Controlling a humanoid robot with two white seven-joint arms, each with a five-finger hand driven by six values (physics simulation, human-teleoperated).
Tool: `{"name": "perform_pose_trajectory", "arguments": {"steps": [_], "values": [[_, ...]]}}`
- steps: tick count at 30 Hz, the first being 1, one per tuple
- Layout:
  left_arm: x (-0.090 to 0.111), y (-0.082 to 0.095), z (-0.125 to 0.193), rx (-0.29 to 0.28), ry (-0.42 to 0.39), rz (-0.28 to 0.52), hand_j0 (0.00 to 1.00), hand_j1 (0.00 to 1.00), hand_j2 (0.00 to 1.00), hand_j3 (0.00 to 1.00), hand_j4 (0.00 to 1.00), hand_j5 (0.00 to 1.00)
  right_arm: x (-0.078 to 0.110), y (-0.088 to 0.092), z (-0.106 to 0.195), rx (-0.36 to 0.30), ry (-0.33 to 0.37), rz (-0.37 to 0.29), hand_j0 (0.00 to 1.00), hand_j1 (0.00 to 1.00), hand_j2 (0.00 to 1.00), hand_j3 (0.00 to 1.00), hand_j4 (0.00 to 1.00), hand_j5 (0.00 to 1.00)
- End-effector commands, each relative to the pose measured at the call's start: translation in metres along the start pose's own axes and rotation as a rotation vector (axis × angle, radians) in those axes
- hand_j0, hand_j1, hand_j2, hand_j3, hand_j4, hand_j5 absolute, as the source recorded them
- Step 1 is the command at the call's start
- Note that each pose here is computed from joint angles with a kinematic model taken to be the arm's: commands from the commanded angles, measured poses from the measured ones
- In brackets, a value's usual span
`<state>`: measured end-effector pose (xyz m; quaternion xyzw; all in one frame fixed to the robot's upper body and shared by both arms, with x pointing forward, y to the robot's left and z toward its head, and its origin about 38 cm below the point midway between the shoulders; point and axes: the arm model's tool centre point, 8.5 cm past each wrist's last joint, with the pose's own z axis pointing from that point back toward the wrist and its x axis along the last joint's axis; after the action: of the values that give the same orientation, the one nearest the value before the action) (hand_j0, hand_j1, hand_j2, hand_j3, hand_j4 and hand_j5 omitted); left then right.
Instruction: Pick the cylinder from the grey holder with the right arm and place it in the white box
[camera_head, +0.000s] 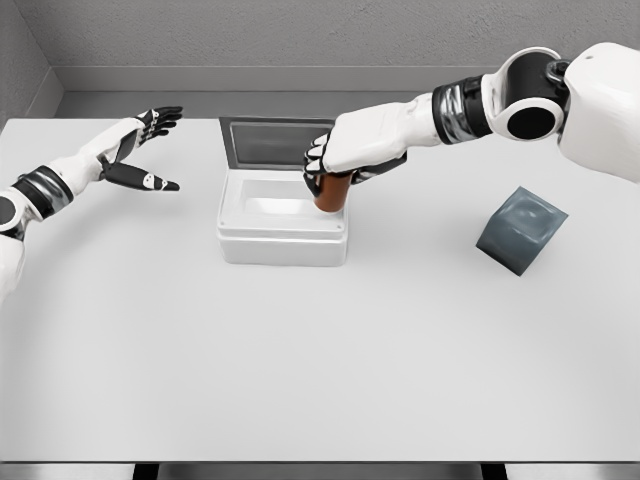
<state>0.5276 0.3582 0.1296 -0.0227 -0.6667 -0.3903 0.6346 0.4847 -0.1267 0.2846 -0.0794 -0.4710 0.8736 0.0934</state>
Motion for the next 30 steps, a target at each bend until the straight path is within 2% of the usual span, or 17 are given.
{"name": "perform_pose_trajectory", "arguments": {"steps": [1,4,6,8,15,17,20,22,26,30], "values": [[0.001,0.001,0.000,0.008,-0.006,0.008,1.00,1.00,1.00,1.00,1.00,1.00,-0.001,0.000,0.001,0.002,0.002,-0.007,0.37,0.37,0.37,0.37,0.37,0.37],[0.000,0.002,0.001,0.009,-0.004,0.008,1.00,1.00,1.00,1.00,1.00,1.00,0.001,-0.003,0.000,0.002,-0.004,0.000,0.59,0.59,0.59,0.59,0.59,0.59],[0.000,0.002,0.001,0.009,-0.004,0.008,1.00,1.00,1.00,1.00,1.00,1.00,0.002,-0.004,-0.001,0.002,-0.005,0.004,0.68,0.68,0.68,0.68,0.68,0.68],[0.000,0.002,0.001,0.009,-0.004,0.008,1.00,1.00,1.00,1.00,1.00,1.00,0.002,-0.004,-0.001,0.002,-0.007,0.005,0.68,0.68,0.68,0.68,0.68,0.68],[0.000,0.002,0.001,0.011,-0.004,0.008,1.00,1.00,1.00,1.00,1.00,1.00,0.002,-0.008,-0.002,-0.012,-0.006,0.010,0.88,0.88,0.88,0.88,0.88,0.88],[0.000,0.002,0.001,0.011,-0.004,0.008,1.00,1.00,1.00,1.00,1.00,1.00,0.004,-0.010,-0.001,-0.018,-0.011,0.016,0.90,0.90,0.90,0.90,0.90,0.90],[0.000,0.002,0.001,0.011,-0.004,0.008,1.00,1.00,1.00,1.00,1.00,1.00,0.039,-0.039,-0.001,-0.078,-0.102,0.097,0.91,0.91,0.91,0.91,0.91,0.91],[0.000,0.002,0.001,0.009,-0.004,0.008,1.00,1.00,1.00,1.00,1.00,1.00,0.056,-0.050,0.003,-0.085,-0.140,0.140,0.91,0.91,0.91,0.91,0.91,0.91],[0.000,0.002,0.001,0.009,-0.004,0.008,1.00,1.00,1.00,1.00,1.00,1.00,0.074,-0.062,0.028,-0.120,-0.155,0.201,0.91,0.91,0.91,0.91,0.91,0.91],[0.000,0.002,0.001,0.009,-0.004,0.008,1.00,1.00,1.00,1.00,1.00,1.00,0.078,-0.064,0.037,-0.125,-0.154,0.212,0.91,0.91,0.91,0.91,0.91,0.91]]}}
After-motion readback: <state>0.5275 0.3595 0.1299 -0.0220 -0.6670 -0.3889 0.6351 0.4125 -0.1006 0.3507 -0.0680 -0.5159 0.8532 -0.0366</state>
